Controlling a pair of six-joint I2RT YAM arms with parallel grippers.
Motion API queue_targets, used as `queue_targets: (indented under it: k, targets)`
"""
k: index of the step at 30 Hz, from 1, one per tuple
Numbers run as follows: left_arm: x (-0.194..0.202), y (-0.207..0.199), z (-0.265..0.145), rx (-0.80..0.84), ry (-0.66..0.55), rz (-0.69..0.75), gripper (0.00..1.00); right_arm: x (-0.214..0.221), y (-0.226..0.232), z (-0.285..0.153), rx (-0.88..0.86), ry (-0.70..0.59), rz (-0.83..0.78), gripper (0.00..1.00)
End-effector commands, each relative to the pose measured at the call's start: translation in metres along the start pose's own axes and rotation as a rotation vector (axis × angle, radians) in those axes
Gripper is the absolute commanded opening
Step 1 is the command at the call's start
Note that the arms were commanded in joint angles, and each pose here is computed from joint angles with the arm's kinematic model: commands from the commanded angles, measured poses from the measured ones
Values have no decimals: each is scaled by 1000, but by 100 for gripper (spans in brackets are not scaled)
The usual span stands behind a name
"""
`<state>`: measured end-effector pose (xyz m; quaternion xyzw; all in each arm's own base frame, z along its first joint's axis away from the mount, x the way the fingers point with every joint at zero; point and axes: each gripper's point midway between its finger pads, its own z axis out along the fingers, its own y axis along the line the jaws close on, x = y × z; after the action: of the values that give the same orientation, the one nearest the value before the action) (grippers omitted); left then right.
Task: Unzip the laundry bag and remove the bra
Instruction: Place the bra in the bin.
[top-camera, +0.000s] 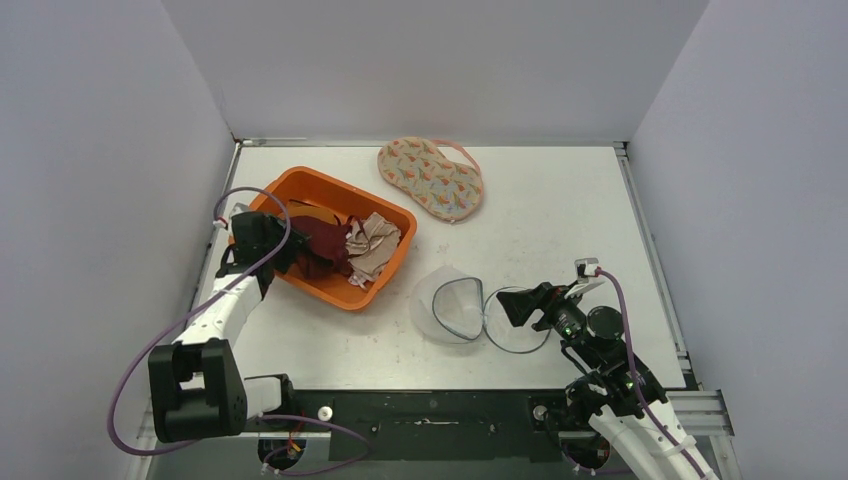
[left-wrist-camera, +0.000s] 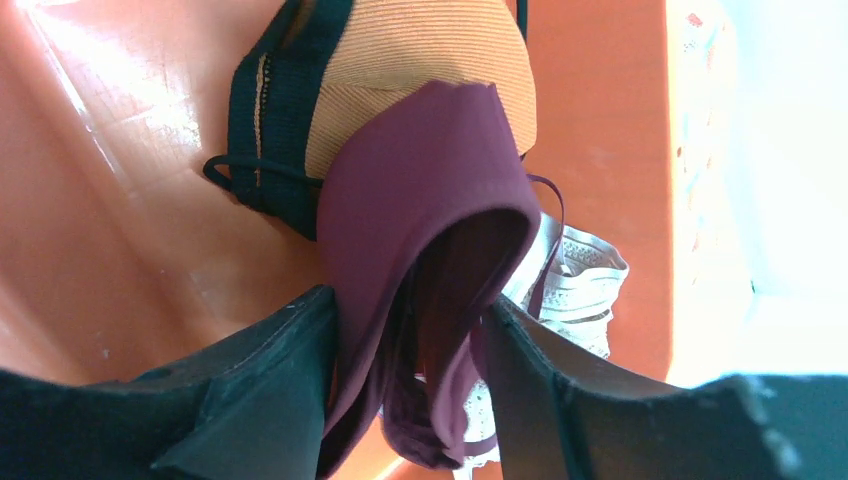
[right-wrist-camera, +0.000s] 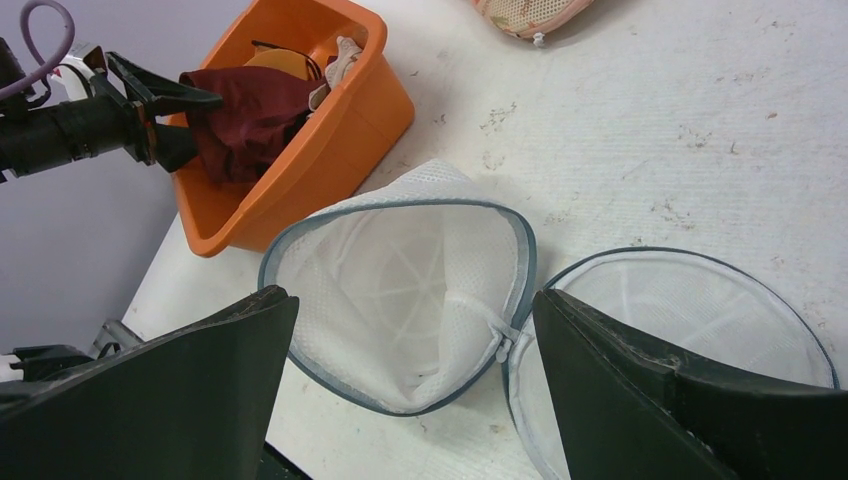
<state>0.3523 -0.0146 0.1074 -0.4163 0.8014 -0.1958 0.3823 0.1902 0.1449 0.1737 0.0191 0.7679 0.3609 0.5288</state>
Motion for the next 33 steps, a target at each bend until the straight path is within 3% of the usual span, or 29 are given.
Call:
queue_targets:
  k: [1, 7, 14, 17, 20, 25, 28, 33]
  targets:
    - [-16, -10, -10, 9, -43, 29, 55, -9, 3, 1, -6, -37, -1, 92]
    - [-36, -30, -37, 45, -106, 64, 65, -11, 4, 1, -5, -39, -2, 92]
    - [-63, -34, -77, 8, -263, 133, 67, -9, 3, 2, -6, -30, -5, 92]
    - [-54, -60, -83, 143, -255, 154, 58, -8, 3, 3, -5, -29, -5, 92]
    - [-18, -90, -69, 280, -125, 207, 40, -7, 2, 5, -5, -28, -4, 92]
    - [1, -73, -32, 171, -31, 205, 11, -10, 6, 4, -13, -27, 1, 93]
    - [-7, -41, -14, 74, -61, 112, 6, -12, 6, 2, -11, -34, 3, 93]
    - [-17, 6, 3, -69, -75, 45, 8, -12, 6, -1, -10, -38, 3, 92]
